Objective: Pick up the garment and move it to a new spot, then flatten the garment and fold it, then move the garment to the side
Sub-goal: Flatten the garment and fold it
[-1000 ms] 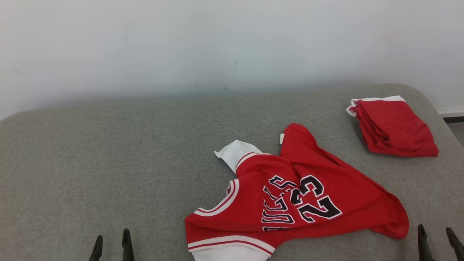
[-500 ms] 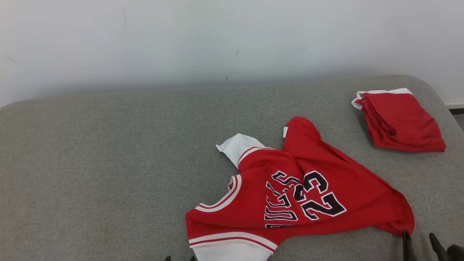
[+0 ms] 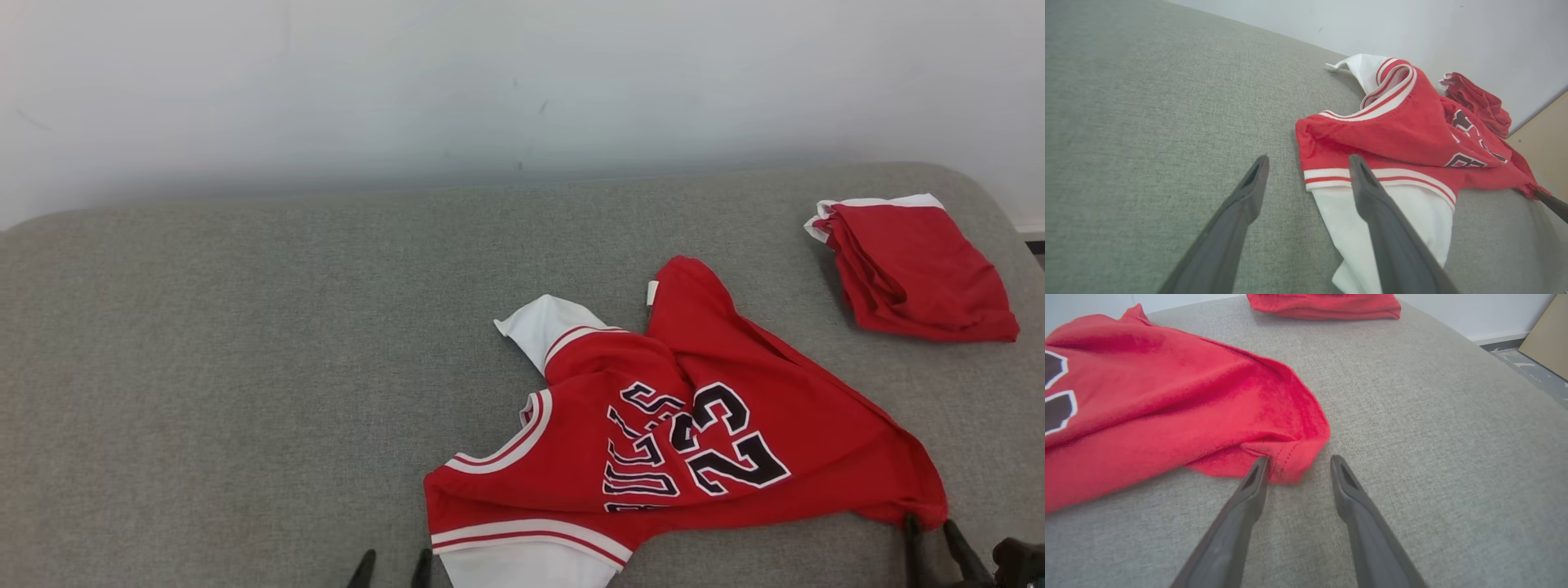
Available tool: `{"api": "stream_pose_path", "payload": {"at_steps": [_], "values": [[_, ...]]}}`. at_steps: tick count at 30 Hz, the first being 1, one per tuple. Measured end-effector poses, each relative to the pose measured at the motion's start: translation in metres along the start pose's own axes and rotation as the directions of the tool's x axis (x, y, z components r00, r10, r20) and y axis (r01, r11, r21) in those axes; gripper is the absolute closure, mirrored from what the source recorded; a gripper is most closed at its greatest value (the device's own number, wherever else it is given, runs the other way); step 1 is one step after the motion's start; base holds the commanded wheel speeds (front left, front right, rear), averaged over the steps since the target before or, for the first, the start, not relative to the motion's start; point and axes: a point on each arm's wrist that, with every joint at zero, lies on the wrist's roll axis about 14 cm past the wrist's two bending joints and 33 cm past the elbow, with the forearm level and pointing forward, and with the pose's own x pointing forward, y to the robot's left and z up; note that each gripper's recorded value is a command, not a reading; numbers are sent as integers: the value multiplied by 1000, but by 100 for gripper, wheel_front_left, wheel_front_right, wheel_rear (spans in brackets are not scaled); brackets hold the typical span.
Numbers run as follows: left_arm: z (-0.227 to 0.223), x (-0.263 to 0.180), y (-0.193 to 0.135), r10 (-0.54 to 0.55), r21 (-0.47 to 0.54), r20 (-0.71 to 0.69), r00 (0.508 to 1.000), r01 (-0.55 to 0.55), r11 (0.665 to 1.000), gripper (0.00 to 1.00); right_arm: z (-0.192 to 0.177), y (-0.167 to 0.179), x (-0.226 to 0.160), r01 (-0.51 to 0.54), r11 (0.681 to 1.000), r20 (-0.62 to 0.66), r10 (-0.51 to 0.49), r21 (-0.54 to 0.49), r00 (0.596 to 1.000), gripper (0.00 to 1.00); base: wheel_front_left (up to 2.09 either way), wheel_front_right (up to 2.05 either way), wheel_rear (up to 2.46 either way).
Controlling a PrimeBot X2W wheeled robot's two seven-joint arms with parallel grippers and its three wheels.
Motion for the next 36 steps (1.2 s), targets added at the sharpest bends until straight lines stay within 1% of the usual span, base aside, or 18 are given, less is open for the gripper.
{"api": "stream_pose_path", "payload": {"at_steps": [4, 7, 9, 11, 12, 14, 15, 16, 20, 24, 25, 28, 30, 31, 32, 33, 35, 36], "values": [[17, 0, 9, 32, 10, 56, 998, -33, 999, 0, 10, 0, 7, -5, 1000, 19, 5, -10, 1000, 100, 0, 0, 0], [29, -2, 16, 54, 26, 93, 994, -56, 998, 0, 26, 17, 10, -53, 998, 70, 54, -19, 996, 100, 0, 0, 0], [35, -3, 21, 71, 26, 111, 991, -74, 997, 0, 43, 36, 11, -107, 994, 125, 110, -30, 986, 100, 0, 0, 0], [40, -5, 25, 84, 26, 128, 988, -88, 996, 0, 52, 65, 6, -191, 980, 160, 198, -57, 967, 100, 0, 0, 0], [40, -5, 25, 84, 26, 128, 988, -88, 996, 0, 52, 65, 6, -191, 980, 160, 198, -57, 967, 100, 0, 0, 0], [41, -7, 27, 94, 25, 132, 987, -98, 995, 0, 47, 94, -4, -279, 957, 155, 289, -80, 945, 100, 0, 0, 0], [40, -8, 28, 97, 25, 131, 987, -101, 995, 0, 43, 105, -10, -320, 944, 147, 328, -76, 933, 100, 0, 0, 0], [41, -8, 30, 101, 24, 131, 986, -105, 994, 0, 41, 109, -15, -340, 937, 142, 348, -73, 927, 100, 0, 0, 0], [41, -6, 31, 102, 26, 130, 986, -106, 994, 0, 51, 97, -18, -348, 931, 148, 361, -107, 921, 100, 0, 0, 0], [39, -4, 30, 96, 28, 121, 988, -100, 995, 0, 32, 91, -25, -361, 930, 45, 364, -76, 930, 100, 0, 0, 0], [38, -4, 29, 93, 28, 118, 989, -97, 995, 0, 30, 82, -25, -349, 934, 24, 351, -74, 936, 100, 0, 0, 0], [37, -3, 28, 90, 27, 116, 989, -94, 995, 0, 48, 34, -21, -236, 970, 76, 240, -59, 968, 100, 0, 0, 0], [38, -2, 29, 92, 24, 117, 989, -96, 995, 0, 51, 8, -22, -172, 983, 80, 176, -57, 981, 100, 0, 0, 0], [37, -2, 29, 91, 23, 116, 989, -95, 995, 0, 48, 1, -23, -154, 986, 70, 159, -68, 985, 93, 0, 0, 0], [36, -1, 28, 89, 23, 113, 990, -93, 995, 0, 49, -6, -23, -132, 989, 81, 137, -61, 987, 50, 0, 0, 0], [36, -1, 27, 86, 23, 111, 990, -89, 996, 0, 49, -13, -23, -108, 993, 86, 113, -57, 990, 0, 0, 0, 0], [34, 1, 24, 78, 24, 103, 992, -81, 996, 0, 48, -28, -23, -66, 991, 83, 76, -120, 994, 0, 0, 0, 0], [33, 1, 23, 74, 24, 102, 992, -77, 997, 0, 51, -35, -22, -37, 992, 97, 50, -123, 994, 0, 0, 0, 0]]}}
